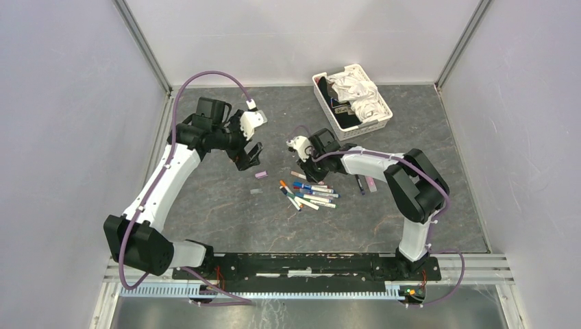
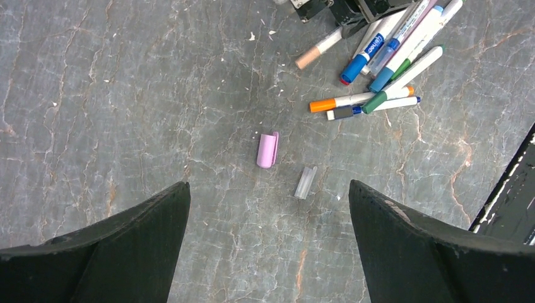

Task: Open the pen caps

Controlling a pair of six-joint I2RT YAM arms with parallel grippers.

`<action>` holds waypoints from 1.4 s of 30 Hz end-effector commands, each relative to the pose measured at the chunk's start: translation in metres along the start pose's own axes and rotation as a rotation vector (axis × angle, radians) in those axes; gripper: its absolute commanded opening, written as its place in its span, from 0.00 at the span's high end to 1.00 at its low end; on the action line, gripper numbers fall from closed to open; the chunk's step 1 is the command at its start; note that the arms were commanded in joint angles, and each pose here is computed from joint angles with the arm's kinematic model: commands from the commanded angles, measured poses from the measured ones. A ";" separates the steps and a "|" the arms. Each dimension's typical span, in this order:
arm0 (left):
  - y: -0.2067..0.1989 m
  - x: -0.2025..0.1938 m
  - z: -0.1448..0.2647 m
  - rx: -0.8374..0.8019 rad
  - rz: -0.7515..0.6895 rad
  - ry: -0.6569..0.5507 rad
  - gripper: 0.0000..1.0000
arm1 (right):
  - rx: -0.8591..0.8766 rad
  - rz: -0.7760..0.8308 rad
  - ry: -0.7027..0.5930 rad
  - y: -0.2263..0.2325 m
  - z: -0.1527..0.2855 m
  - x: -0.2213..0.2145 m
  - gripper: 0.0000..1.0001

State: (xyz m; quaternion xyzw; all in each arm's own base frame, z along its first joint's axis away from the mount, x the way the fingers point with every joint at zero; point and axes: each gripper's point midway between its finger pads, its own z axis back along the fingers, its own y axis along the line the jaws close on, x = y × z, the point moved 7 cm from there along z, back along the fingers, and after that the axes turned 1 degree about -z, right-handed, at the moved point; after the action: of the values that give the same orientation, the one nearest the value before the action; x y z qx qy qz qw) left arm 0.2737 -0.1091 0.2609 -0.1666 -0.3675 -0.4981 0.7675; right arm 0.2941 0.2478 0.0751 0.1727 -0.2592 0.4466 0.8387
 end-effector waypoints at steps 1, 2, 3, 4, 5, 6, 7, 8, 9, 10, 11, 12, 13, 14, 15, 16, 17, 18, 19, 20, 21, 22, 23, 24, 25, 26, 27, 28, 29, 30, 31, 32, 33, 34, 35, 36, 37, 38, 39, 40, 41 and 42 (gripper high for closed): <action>-0.003 0.006 0.004 -0.022 0.013 -0.023 0.00 | -0.039 0.026 -0.030 -0.008 0.001 0.019 0.78; -0.003 0.006 0.004 -0.024 0.012 -0.025 0.00 | -0.045 0.030 -0.032 -0.009 0.000 0.021 0.81; -0.003 0.006 0.004 -0.027 0.011 -0.027 0.00 | -0.051 0.032 -0.031 -0.010 0.000 0.023 0.84; -0.004 0.006 0.004 -0.031 0.010 -0.032 0.00 | -0.062 0.031 -0.023 -0.013 -0.002 0.023 0.86; -0.005 0.006 0.004 -0.039 0.008 -0.034 0.00 | -0.068 0.031 -0.018 -0.014 -0.003 0.024 0.88; -0.006 0.005 0.004 -0.047 0.004 -0.036 0.00 | -0.068 0.031 -0.010 -0.015 -0.005 0.023 0.88; -0.007 0.005 0.004 -0.053 -0.003 -0.037 0.00 | -0.069 0.031 -0.005 -0.016 -0.006 0.023 0.90; -0.009 0.003 0.003 -0.062 -0.008 -0.035 0.00 | -0.068 0.031 -0.003 -0.016 -0.007 0.022 0.91; -0.010 0.002 0.003 -0.070 -0.017 -0.033 0.00 | -0.066 0.030 -0.004 -0.016 -0.008 0.022 0.93; -0.011 -0.001 0.002 -0.078 -0.028 -0.030 0.00 | -0.067 0.030 -0.009 -0.016 -0.007 0.022 0.96; -0.013 -0.003 0.002 -0.089 -0.053 -0.029 0.00 | -0.065 0.026 -0.014 -0.016 -0.007 0.022 0.99; -0.016 -0.007 0.000 -0.104 -0.073 -0.028 0.00 | -0.056 0.025 -0.025 -0.015 -0.005 0.024 1.00; -0.018 -0.010 0.000 -0.115 -0.093 -0.031 0.00 | -0.046 0.016 -0.039 -0.015 -0.003 0.027 1.00; -0.021 -0.012 0.000 -0.128 -0.120 -0.040 0.00 | -0.027 0.008 -0.065 -0.014 0.001 0.031 1.00; -0.024 -0.014 0.000 -0.140 -0.150 -0.053 0.00 | -0.006 -0.007 -0.096 -0.013 0.006 0.036 1.00; -0.028 -0.015 0.000 -0.160 -0.177 -0.071 0.00 | 0.013 -0.015 -0.136 -0.012 0.015 0.044 1.00; -0.030 -0.016 0.000 -0.171 -0.204 -0.082 0.00 | 0.034 -0.022 -0.164 -0.010 0.020 0.049 1.00; -0.032 -0.013 0.000 -0.188 -0.220 -0.106 0.00 | 0.065 -0.023 -0.187 -0.007 0.027 0.055 1.00; -0.032 -0.009 0.001 -0.200 -0.229 -0.126 0.00 | 0.106 -0.017 -0.211 -0.001 0.035 0.063 1.00; -0.032 -0.006 0.002 -0.206 -0.241 -0.139 0.00 | 0.154 -0.012 -0.233 0.005 0.042 0.069 1.00; -0.032 -0.003 0.001 -0.215 -0.255 -0.149 0.00 | 0.197 -0.007 -0.254 0.011 0.049 0.073 1.00; -0.031 -0.002 0.001 -0.220 -0.273 -0.148 0.00 | 0.253 -0.001 -0.275 0.018 0.055 0.077 1.00; -0.031 -0.002 -0.001 -0.226 -0.294 -0.142 0.01 | 0.317 0.008 -0.291 0.025 0.062 0.080 1.00; -0.031 -0.002 -0.003 -0.229 -0.312 -0.133 0.01 | 0.370 0.011 -0.300 0.031 0.066 0.082 1.00; -0.031 -0.002 -0.006 -0.232 -0.329 -0.123 0.01 | 0.439 0.014 -0.303 0.038 0.070 0.083 1.00; -0.031 -0.004 -0.009 -0.238 -0.345 -0.112 0.02 | 0.493 0.017 -0.308 0.043 0.074 0.085 1.00; -0.032 -0.005 -0.012 -0.241 -0.366 -0.100 0.02 | 0.546 0.017 -0.315 0.049 0.077 0.086 1.00; -0.033 -0.007 -0.016 -0.245 -0.393 -0.085 0.03 | 0.590 0.018 -0.322 0.053 0.080 0.086 1.00; -0.033 -0.008 -0.019 -0.238 -0.412 -0.073 0.03 | 0.621 0.022 -0.328 0.057 0.083 0.087 1.00; -0.034 -0.008 -0.021 -0.230 -0.438 -0.061 0.04 | 0.643 0.027 -0.330 0.060 0.085 0.087 1.00; -0.035 -0.009 -0.024 -0.224 -0.464 -0.045 0.04 | 0.663 0.029 -0.329 0.063 0.086 0.087 1.00; -0.037 -0.009 -0.025 -0.216 -0.488 -0.025 0.05 | 0.676 0.032 -0.330 0.064 0.087 0.087 1.00; -0.038 -0.009 -0.028 -0.213 -0.508 -0.007 0.06 | 0.692 0.036 -0.327 0.067 0.088 0.087 1.00; -0.039 -0.008 -0.029 -0.209 -0.522 0.003 0.07 | 0.705 0.036 -0.324 0.067 0.088 0.086 1.00; -0.039 -0.007 -0.030 -0.207 -0.532 0.007 0.07 | 0.716 0.039 -0.316 0.069 0.087 0.085 1.00; -0.039 -0.006 -0.031 -0.208 -0.539 0.006 0.08 | 0.722 0.039 -0.308 0.070 0.085 0.085 1.00; -0.040 -0.005 -0.032 -0.212 -0.546 0.010 0.10 | 0.731 0.038 -0.298 0.071 0.084 0.085 1.00; -0.041 -0.005 -0.033 -0.219 -0.555 0.016 0.11 | 0.742 0.037 -0.289 0.073 0.083 0.084 1.00; -0.043 -0.005 -0.035 -0.231 -0.566 0.027 0.14 | 0.752 0.034 -0.281 0.074 0.081 0.084 1.00; -0.045 -0.006 -0.036 -0.241 -0.578 0.037 0.15 | 0.760 0.031 -0.275 0.075 0.079 0.083 1.00; -0.046 -0.008 -0.038 -0.249 -0.588 0.050 0.19 | 0.762 0.029 -0.270 0.075 0.078 0.084 1.00; -0.048 -0.011 -0.040 -0.261 -0.599 0.066 0.23 | 0.767 0.026 -0.265 0.076 0.077 0.084 1.00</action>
State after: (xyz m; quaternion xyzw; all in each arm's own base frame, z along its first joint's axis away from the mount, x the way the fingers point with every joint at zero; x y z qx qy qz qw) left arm 0.2410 -0.1462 0.2264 -0.1606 -0.3224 -0.7140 0.6004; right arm 0.2486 0.2958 0.1812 0.5041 -0.1903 0.4829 0.6903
